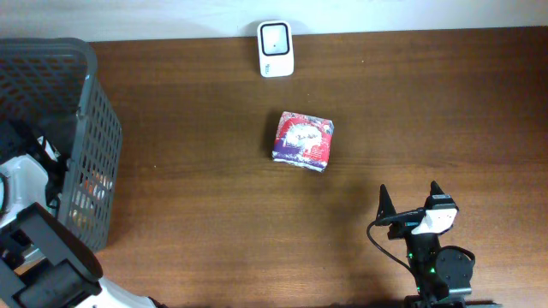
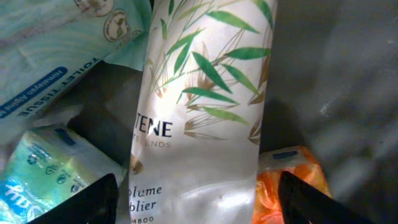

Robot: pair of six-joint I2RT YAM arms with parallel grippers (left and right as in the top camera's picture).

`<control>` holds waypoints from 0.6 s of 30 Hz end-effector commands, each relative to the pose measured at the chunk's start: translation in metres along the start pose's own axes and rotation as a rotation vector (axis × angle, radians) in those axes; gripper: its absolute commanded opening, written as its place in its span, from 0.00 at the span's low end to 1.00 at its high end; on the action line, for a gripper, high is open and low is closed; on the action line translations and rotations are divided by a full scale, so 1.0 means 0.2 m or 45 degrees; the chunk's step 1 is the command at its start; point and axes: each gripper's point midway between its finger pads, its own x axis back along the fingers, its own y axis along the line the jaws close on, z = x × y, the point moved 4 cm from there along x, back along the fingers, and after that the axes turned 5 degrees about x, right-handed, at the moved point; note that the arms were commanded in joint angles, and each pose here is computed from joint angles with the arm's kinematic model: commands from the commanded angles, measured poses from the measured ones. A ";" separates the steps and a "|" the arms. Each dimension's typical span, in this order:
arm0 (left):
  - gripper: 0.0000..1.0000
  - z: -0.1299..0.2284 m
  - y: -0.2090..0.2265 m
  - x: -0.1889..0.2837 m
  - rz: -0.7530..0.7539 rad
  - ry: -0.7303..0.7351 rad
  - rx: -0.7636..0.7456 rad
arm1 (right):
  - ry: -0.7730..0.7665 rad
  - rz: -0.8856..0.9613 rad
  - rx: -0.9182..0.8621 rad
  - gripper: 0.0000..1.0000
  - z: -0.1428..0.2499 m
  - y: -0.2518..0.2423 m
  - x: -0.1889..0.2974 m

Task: Scan the item barcode
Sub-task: 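Reach the left gripper into the basket and grasp the white Pantene tube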

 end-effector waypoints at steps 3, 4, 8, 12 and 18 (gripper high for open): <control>0.57 0.05 0.01 -0.04 -0.019 -0.004 0.001 | 0.005 0.008 0.010 0.99 0.01 0.00 0.00; 0.59 0.05 0.01 -0.05 -0.018 -0.018 0.002 | 0.005 0.008 0.010 0.99 0.01 0.00 0.00; 0.40 0.01 0.01 -0.05 -0.012 -0.071 0.006 | 0.005 0.008 0.010 0.99 0.01 0.00 0.00; 0.00 -0.05 0.00 -0.01 -0.006 -0.125 0.011 | 0.005 0.008 0.010 0.99 0.01 0.00 0.00; 0.02 -0.28 0.00 0.42 0.055 -0.435 0.034 | 0.005 0.008 0.010 0.99 0.01 0.00 0.00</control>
